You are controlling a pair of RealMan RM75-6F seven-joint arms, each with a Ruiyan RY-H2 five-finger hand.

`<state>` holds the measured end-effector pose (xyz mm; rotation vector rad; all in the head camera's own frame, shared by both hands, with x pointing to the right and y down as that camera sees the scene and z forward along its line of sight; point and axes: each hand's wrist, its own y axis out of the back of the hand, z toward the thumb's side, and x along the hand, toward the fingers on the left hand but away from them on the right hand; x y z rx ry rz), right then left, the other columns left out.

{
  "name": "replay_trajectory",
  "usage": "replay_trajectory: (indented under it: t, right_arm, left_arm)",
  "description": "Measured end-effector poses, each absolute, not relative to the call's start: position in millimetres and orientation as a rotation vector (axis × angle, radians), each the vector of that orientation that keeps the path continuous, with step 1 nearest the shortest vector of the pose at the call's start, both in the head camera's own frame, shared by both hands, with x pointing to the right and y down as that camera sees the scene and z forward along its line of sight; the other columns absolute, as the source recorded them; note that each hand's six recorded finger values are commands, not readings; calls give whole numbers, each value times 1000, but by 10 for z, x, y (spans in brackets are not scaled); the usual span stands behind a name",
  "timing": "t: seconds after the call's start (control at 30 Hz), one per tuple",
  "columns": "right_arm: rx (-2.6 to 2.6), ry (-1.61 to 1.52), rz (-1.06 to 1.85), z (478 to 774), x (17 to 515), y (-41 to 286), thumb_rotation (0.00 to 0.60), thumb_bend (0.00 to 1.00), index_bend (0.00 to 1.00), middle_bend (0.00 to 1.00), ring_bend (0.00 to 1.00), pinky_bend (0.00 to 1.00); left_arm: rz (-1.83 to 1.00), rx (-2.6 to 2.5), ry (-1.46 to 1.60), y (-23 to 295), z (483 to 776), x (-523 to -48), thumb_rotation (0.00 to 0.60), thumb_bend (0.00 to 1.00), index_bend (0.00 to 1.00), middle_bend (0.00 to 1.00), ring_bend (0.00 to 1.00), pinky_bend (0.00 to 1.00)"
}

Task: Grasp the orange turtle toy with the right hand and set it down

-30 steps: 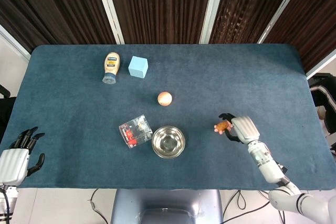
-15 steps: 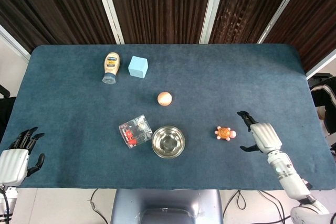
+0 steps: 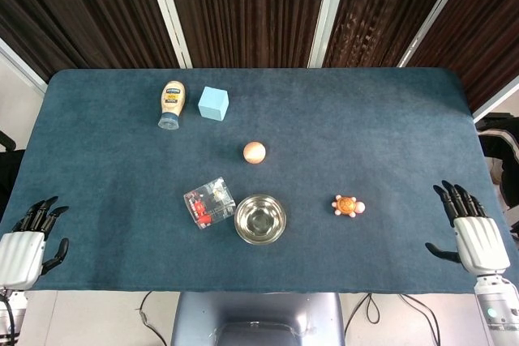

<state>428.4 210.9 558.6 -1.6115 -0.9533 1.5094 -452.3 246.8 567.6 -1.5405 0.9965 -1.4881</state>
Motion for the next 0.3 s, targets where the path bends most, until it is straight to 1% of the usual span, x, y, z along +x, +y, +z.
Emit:
replay_trajectory:
  t: [0.2, 0.3]
  right_arm:
    - [-1621, -917, 1491, 5591, 4251, 2183, 600, 28, 13, 88, 3, 238]
    - [-1616, -926, 1486, 5596, 4247, 2178, 600, 29, 6, 83, 0, 238]
  left_arm:
    - [-1489, -1538, 1012, 2465, 5653, -4550, 600, 428, 211, 105, 112, 351]
    - [-1488, -1539, 1011, 2467, 5654, -4554, 600, 427, 210, 105, 112, 351]
